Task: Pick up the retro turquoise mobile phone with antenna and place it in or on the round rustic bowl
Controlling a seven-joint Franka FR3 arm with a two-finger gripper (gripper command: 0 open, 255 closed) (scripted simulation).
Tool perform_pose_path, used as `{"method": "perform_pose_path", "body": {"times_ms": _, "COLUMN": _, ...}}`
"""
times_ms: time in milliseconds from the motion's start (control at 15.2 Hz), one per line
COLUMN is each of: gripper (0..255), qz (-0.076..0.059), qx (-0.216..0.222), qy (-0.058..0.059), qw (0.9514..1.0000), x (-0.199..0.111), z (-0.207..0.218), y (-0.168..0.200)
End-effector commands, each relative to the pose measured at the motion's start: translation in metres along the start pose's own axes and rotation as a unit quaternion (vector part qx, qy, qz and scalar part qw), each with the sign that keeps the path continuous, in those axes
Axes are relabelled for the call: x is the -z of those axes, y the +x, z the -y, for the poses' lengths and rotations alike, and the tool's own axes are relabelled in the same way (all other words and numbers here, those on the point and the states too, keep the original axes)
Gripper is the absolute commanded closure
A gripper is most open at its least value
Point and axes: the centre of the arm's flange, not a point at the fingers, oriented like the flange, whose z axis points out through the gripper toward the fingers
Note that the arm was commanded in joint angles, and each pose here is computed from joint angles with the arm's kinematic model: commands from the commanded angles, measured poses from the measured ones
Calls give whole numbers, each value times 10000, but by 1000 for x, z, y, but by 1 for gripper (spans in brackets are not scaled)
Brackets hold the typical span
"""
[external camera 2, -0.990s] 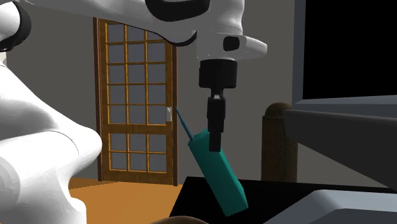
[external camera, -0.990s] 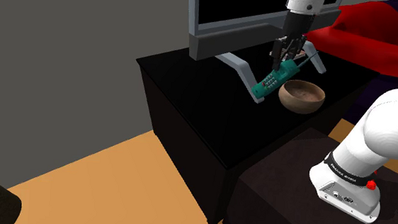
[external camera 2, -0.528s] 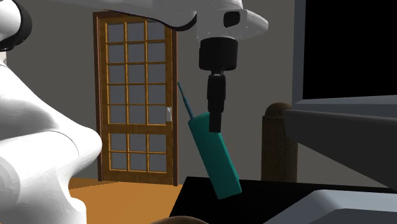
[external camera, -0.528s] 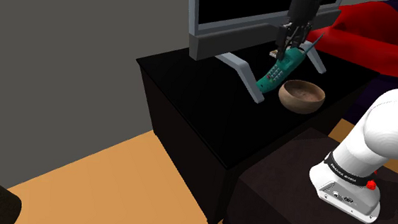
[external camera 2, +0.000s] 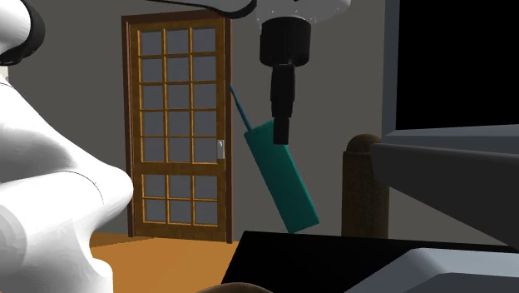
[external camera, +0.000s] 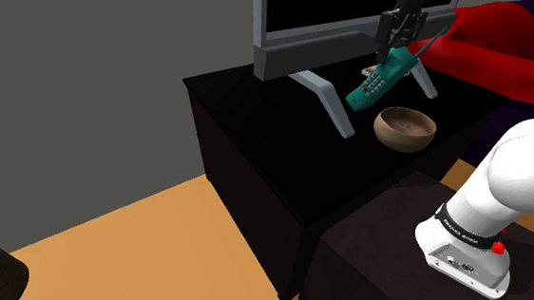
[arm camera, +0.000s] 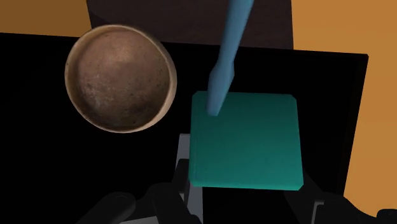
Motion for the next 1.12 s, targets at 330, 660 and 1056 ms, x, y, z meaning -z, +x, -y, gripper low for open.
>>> {"method": "perform_pose_path", "body": {"times_ms": 330, "gripper": 255, "qz": -2, "qx": 1, "qy": 1, "qw": 10000, "x": 27, "z": -48, "y": -13}}
{"method": "perform_pose_path", "body": {"times_ms": 660, "gripper": 255, "qz": -2, "qx": 1, "qy": 1, "qw": 10000, "x": 40, "z": -111, "y": -29}}
{"method": "perform_pose_path", "body": {"times_ms": 1056, "gripper": 255, "qz": -2, "qx": 1, "qy": 1, "qw": 10000, "x": 31, "z": -147, "y": -37}}
